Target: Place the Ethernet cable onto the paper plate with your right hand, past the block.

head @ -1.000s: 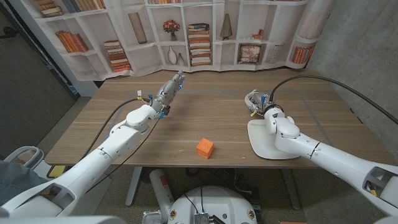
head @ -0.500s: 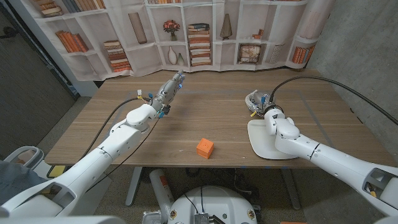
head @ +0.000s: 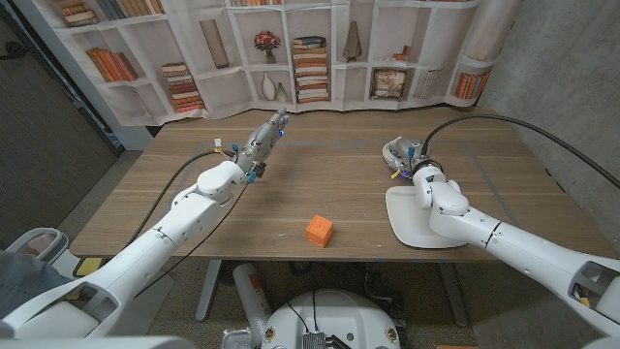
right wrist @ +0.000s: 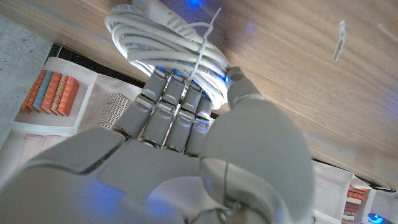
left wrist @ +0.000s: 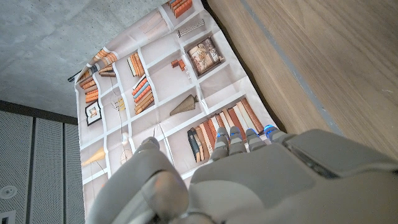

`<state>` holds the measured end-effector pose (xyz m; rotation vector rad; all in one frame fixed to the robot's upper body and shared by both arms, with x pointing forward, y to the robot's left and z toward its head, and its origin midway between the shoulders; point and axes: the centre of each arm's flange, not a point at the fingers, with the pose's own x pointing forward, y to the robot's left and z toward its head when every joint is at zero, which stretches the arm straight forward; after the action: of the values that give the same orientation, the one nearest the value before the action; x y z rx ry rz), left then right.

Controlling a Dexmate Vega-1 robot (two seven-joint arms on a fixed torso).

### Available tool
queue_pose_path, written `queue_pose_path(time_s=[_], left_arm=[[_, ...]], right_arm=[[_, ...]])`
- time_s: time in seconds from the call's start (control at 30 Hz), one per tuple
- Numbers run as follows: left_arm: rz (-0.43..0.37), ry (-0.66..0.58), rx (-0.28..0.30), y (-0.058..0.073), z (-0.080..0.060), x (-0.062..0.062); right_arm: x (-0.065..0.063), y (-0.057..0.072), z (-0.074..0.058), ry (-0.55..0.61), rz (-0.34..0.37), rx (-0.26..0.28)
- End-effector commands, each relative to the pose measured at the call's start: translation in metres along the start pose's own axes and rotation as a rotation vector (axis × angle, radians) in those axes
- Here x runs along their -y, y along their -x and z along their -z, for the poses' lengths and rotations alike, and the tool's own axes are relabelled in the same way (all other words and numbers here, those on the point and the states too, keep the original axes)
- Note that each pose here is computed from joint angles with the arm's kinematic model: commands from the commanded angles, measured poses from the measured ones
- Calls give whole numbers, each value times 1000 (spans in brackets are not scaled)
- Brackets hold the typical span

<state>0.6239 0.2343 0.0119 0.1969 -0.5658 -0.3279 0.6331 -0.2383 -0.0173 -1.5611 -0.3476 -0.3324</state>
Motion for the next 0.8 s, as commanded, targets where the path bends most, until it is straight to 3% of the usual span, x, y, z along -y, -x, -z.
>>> queue_pose_path(time_s=[0.03,0.8], left_arm=[[4,4,5,-2,0,-1],[6,5,6,0,2,-1]], right_arm=[[12,2,-1,1,30,28],[31,11,5,41,43,167]])
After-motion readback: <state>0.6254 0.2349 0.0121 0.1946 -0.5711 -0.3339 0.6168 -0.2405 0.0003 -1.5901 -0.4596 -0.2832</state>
